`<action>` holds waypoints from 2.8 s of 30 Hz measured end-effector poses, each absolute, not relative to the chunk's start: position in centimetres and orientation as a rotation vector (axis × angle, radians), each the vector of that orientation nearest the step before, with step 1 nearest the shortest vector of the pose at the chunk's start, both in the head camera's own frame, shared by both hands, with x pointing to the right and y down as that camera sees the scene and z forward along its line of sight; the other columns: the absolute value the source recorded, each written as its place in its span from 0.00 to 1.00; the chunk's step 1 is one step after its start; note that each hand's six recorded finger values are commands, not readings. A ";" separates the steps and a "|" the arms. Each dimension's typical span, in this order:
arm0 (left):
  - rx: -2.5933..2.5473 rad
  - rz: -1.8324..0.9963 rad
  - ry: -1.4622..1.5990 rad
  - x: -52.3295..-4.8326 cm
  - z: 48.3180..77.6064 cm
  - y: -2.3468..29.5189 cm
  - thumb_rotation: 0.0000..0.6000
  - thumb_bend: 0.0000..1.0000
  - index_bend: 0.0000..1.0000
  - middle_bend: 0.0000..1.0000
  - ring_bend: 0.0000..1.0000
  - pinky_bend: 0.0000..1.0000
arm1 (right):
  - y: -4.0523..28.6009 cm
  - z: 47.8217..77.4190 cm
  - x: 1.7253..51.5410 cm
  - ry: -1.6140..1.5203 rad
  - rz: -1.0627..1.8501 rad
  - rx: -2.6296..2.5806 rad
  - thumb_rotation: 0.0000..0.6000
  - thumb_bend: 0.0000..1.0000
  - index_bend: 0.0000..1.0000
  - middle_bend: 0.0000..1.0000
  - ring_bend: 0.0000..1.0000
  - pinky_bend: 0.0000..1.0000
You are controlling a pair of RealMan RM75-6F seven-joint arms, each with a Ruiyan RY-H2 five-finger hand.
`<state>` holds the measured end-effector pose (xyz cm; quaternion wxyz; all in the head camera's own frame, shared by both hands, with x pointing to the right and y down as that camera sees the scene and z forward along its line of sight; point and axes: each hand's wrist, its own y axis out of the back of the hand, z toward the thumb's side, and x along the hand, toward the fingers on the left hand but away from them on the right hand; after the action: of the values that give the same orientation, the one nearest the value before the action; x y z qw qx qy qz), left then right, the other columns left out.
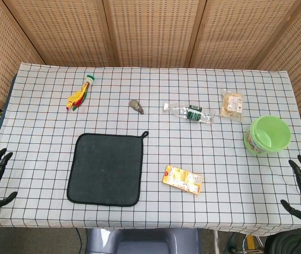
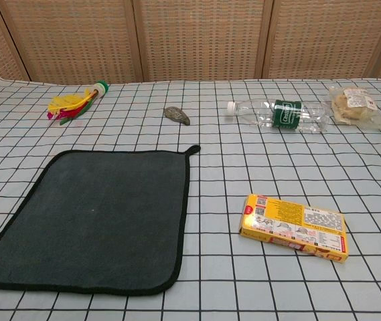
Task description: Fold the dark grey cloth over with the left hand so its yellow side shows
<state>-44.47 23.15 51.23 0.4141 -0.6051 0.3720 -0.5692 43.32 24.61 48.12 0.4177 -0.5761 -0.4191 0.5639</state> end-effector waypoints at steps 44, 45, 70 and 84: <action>-1.760 -0.756 0.015 -17.0 68.8 14.8 1.00 0.38 0.38 0.00 0.00 0.00 | 23.0 49.7 46.5 -1.097 1.581 -1.341 1.00 0.00 0.00 0.00 0.00 0.00; -1.759 -0.751 0.004 -16.6 69.0 14.9 1.00 0.39 0.39 0.00 0.00 0.00 | 22.9 49.7 46.5 -1.098 1.582 -1.339 1.00 0.00 0.00 0.00 0.00 0.00; -1.700 -0.744 -0.128 -10.1 73.2 15.6 1.00 0.42 0.38 0.00 0.00 0.00 | 22.7 49.8 47.5 -1.122 1.602 -1.342 1.00 0.00 0.00 0.00 0.00 0.00; -1.680 -0.754 -0.127 -9.5 73.6 15.6 1.00 0.42 0.47 0.00 0.00 0.00 | 22.7 49.6 47.8 -1.133 1.599 -1.343 1.00 0.00 0.00 0.00 0.00 0.00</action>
<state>-9.50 15.63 73.63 0.6035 -0.7256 -0.0550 -0.3259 47.78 22.71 49.59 0.3735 -0.5245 -0.4422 0.6243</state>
